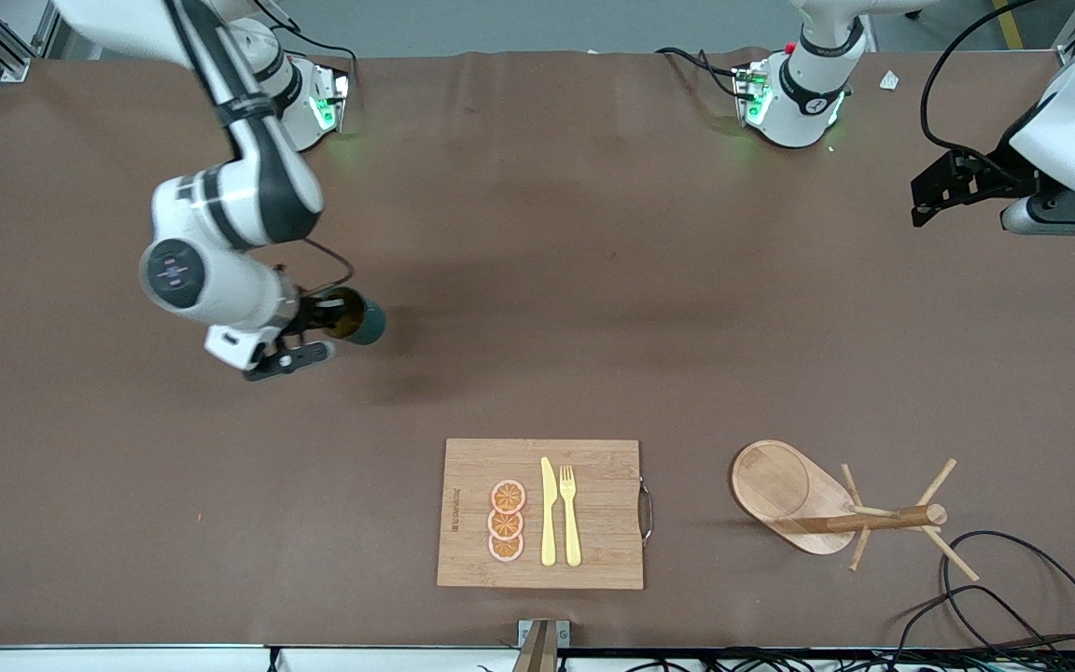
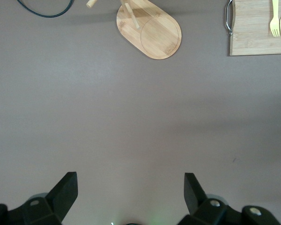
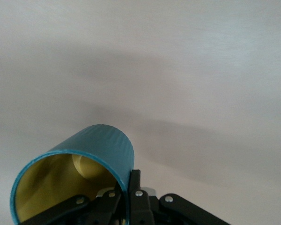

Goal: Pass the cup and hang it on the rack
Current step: 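Carry the teal mug with the right gripper toward the table middle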

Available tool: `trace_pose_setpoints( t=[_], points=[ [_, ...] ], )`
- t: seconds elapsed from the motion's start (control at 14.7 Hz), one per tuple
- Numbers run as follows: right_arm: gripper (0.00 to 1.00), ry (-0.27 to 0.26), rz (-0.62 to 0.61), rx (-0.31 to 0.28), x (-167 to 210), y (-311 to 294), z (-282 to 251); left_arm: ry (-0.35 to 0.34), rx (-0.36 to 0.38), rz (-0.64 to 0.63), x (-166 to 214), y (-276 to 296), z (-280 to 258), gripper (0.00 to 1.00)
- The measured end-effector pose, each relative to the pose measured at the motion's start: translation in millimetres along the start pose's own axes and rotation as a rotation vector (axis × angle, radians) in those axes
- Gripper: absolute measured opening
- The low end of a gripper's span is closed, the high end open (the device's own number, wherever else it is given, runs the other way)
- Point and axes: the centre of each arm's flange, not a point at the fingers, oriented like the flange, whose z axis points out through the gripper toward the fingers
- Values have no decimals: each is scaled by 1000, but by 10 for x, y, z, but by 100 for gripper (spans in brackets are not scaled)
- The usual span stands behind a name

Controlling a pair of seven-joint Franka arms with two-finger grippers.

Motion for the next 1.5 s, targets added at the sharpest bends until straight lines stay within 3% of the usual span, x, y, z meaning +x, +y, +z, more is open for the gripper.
trace_pose_setpoints(
  t=[0.27, 0.89, 1.23, 1.5],
  points=[
    [4, 77, 142, -1, -140, -1104, 37, 0, 0, 0, 0, -1, 0, 100],
    [4, 124, 319, 9, -36, -2384, 496, 0, 0, 1, 0, 3, -1, 100],
    [4, 134, 297, 0, 58, -2609, 779, 0, 0, 1, 1, 3, -1, 100],
    [4, 150, 209, -60, 82, -2652, 949, -4, 0, 1, 1, 6, 8, 100]
  ],
)
